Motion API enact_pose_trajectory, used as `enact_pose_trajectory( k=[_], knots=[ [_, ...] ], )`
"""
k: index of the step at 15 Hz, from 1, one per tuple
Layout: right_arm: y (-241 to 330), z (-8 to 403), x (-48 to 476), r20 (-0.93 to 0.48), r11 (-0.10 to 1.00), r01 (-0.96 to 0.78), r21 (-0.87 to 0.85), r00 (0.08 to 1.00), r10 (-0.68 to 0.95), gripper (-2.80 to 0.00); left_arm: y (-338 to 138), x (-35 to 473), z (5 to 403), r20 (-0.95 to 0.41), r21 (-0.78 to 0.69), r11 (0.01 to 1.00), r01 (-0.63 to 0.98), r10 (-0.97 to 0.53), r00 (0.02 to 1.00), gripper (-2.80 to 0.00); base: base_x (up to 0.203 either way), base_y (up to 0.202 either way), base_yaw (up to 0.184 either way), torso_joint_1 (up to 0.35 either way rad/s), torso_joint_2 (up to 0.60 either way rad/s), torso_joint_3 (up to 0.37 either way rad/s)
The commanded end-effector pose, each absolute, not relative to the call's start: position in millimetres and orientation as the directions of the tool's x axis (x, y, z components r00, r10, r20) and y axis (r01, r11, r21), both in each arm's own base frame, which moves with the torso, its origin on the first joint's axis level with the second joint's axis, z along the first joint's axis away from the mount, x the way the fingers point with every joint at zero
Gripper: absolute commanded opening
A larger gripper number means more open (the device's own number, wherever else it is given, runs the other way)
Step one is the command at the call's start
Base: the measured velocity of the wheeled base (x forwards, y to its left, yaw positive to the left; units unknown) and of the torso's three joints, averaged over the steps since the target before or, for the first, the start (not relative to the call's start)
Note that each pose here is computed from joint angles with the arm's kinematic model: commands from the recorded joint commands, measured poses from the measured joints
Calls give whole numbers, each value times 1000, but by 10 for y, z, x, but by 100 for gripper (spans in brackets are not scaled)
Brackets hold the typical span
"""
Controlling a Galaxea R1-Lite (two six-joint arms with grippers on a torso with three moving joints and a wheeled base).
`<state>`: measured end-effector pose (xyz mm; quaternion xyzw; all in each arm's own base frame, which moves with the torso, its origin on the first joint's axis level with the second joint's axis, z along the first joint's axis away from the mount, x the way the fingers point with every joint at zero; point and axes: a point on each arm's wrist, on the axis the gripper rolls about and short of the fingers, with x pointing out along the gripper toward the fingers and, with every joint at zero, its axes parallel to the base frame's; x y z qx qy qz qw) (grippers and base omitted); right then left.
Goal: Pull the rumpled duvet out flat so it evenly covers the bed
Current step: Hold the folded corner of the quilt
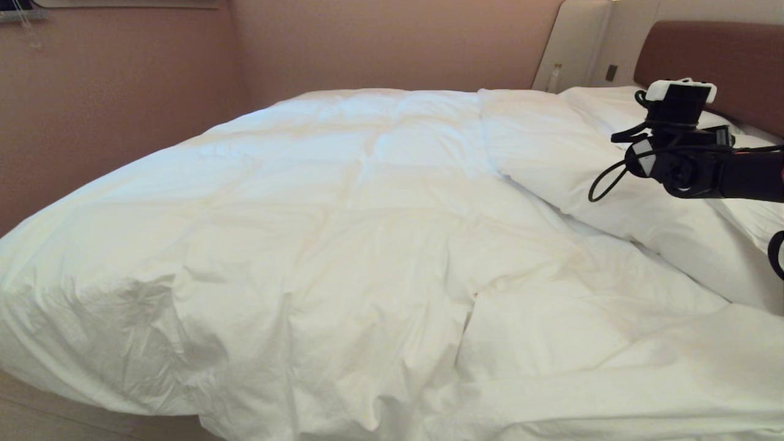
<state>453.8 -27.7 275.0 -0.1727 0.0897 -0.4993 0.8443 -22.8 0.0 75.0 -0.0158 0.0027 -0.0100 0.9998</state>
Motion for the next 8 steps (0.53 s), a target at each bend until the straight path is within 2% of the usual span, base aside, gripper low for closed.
enact_pose_trajectory(
  k=[1,8],
  knots=[
    [-274,2751,4532,21,413,810,-417,463,-886,0,0,-228,749,-6,-32,999,20,-20,1000,-280,0,0,0,0,0,0],
    [-380,2284,4790,-14,385,793,-473,430,-903,0,0,-228,750,-5,-32,999,20,-20,1000,-280,0,0,0,0,0,0]
  ],
)
